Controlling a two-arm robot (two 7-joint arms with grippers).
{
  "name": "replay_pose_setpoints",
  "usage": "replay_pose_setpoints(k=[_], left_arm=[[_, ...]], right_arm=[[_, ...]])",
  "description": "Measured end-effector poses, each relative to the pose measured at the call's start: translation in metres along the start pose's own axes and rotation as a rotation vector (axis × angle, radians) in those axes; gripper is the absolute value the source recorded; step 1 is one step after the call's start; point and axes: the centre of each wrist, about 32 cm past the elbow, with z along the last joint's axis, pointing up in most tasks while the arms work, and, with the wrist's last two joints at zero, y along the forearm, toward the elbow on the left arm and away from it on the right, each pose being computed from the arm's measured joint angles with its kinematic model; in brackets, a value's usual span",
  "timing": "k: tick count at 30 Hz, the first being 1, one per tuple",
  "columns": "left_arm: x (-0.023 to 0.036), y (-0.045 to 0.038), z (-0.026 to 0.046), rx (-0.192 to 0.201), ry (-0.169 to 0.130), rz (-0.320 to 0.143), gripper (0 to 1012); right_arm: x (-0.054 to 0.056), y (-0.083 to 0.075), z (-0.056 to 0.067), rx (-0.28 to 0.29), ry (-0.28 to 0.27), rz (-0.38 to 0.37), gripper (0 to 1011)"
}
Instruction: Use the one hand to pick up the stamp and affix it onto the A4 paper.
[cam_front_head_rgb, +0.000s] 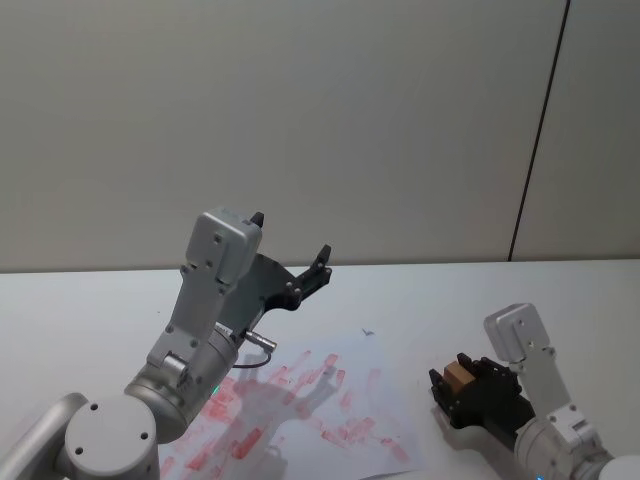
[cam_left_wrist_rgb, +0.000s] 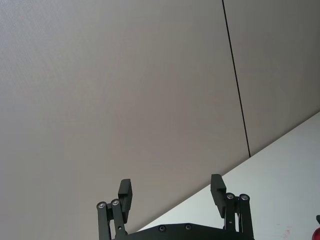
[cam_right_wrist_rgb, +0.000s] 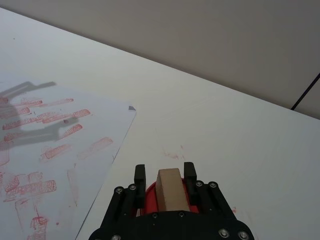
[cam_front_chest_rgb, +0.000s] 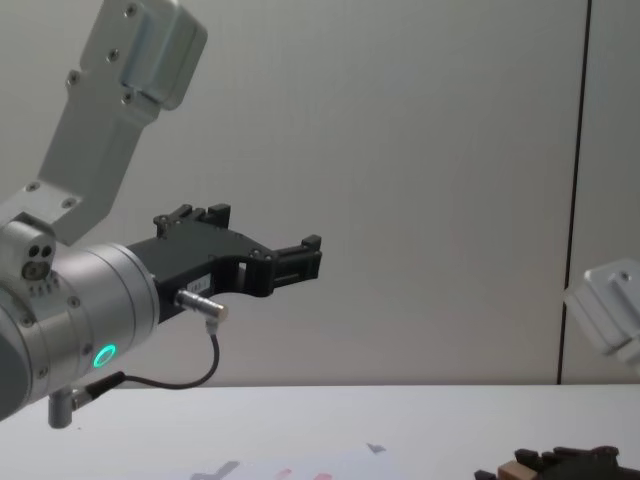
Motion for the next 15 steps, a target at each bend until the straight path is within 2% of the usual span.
replay_pose_setpoints(k=[9, 15], left_arm=[[0.0, 0.0, 0.0, 0.0, 0.0, 0.0, 1001], [0.0, 0.0, 0.0, 0.0, 0.0, 0.0, 1001]], right_arm=[[-0.0003, 0.0007, -0.0002, -0.001, -0.001, 0.001, 229], [-0.0004, 0.0008, -0.0003, -0.001, -0.002, 0.002, 218]])
